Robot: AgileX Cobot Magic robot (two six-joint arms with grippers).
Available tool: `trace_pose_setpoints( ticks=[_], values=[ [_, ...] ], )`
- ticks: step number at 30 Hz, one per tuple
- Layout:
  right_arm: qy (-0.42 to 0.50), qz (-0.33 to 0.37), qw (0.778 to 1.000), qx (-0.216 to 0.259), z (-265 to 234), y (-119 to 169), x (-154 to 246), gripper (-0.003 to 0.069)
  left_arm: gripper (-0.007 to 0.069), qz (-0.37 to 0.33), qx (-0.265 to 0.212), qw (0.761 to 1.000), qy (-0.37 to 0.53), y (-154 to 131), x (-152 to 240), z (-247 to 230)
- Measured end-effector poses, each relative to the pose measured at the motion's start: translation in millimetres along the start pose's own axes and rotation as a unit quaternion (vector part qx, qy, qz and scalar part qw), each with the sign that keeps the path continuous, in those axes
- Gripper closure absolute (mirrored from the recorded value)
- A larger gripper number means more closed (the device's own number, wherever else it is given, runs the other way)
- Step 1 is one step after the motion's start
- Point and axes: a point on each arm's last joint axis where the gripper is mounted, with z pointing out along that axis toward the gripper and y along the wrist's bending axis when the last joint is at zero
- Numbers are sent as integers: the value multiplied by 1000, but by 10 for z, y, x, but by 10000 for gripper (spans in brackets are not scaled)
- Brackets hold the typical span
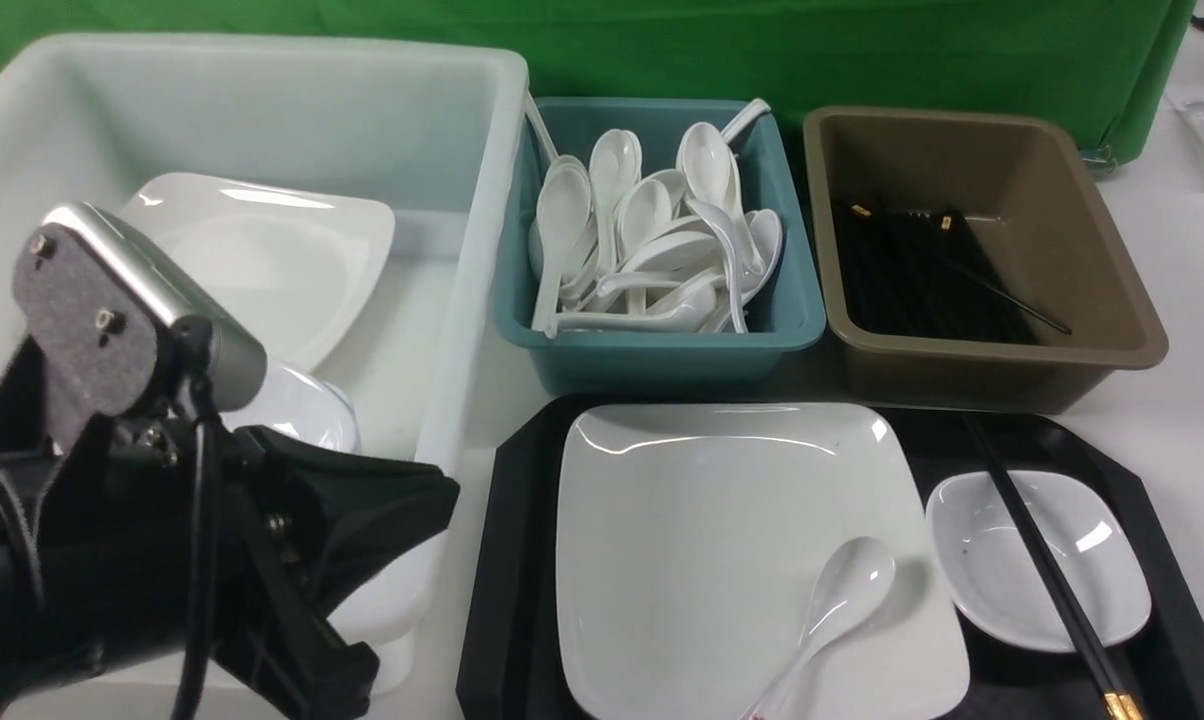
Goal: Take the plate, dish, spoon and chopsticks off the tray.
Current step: Use the right arm to grab a pair of chopsticks from the plate
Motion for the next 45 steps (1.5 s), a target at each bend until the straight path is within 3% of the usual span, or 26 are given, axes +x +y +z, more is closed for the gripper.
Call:
trace_pose_setpoints(
  ticks=[2, 4, 6, 8, 9, 10, 11, 13, 14, 17, 19, 25, 30, 39, 44, 45],
  values=[
    [114, -75, 991, -4, 176, 143, -183, 470, 608, 0, -1, 1000, -2, 2, -3, 0],
    [170, -105, 980, -11, 265, 227, -271, 470, 608, 0, -2, 1000, -2, 2, -4, -3],
    [303, -160, 939, -18, 573, 369, -298, 466, 608, 2, -2, 1000, -8, -5, -11, -29],
    [375, -189, 907, -19, 794, 447, -263, 456, 608, 3, 0, 1000, -11, -19, -13, -65],
    [379, -193, 905, -20, 820, 464, -276, 453, 608, 4, 1, 1000, -12, -21, -15, -70],
    [441, -213, 872, -7, 1071, 485, -166, 438, 608, 7, 5, 1000, -17, -45, -16, -129],
    [452, -218, 865, -1, 1124, 490, -157, 433, 608, 8, 5, 1000, -18, -50, -17, -141],
    [515, -230, 826, 19, 1401, 457, 9, 413, 608, 12, 6, 999, -32, -73, -29, -221],
    [518, -229, 824, 21, 1428, 456, 10, 412, 608, 13, 6, 999, -33, -76, -29, -228],
    [591, -233, 771, 45, 1749, 330, 260, 403, 608, 19, 5, 998, -54, -105, -45, -337],
    [613, -228, 754, 56, 1895, 250, 379, 389, 608, 25, 3, 998, -62, -115, -49, -383],
    [626, -208, 749, 67, 2197, 114, 597, 270, 608, 32, 3, 998, -62, -122, -42, -406],
    [625, -205, 750, 68, 2336, 60, 690, 254, 608, 33, 3, 998, -60, -122, -39, -406],
    [639, -202, 739, 70, 2449, -10, 901, 330, 608, 35, 3, 998, -59, -122, -36, -406],
    [642, -206, 735, 67, 2444, -11, 903, 424, 608, 35, 3, 998, -58, -123, -36, -406],
    [647, -211, 730, 64, 2433, -13, 904, 486, 608, 35, 3, 998, -58, -123, -36, -406]
  ],
)
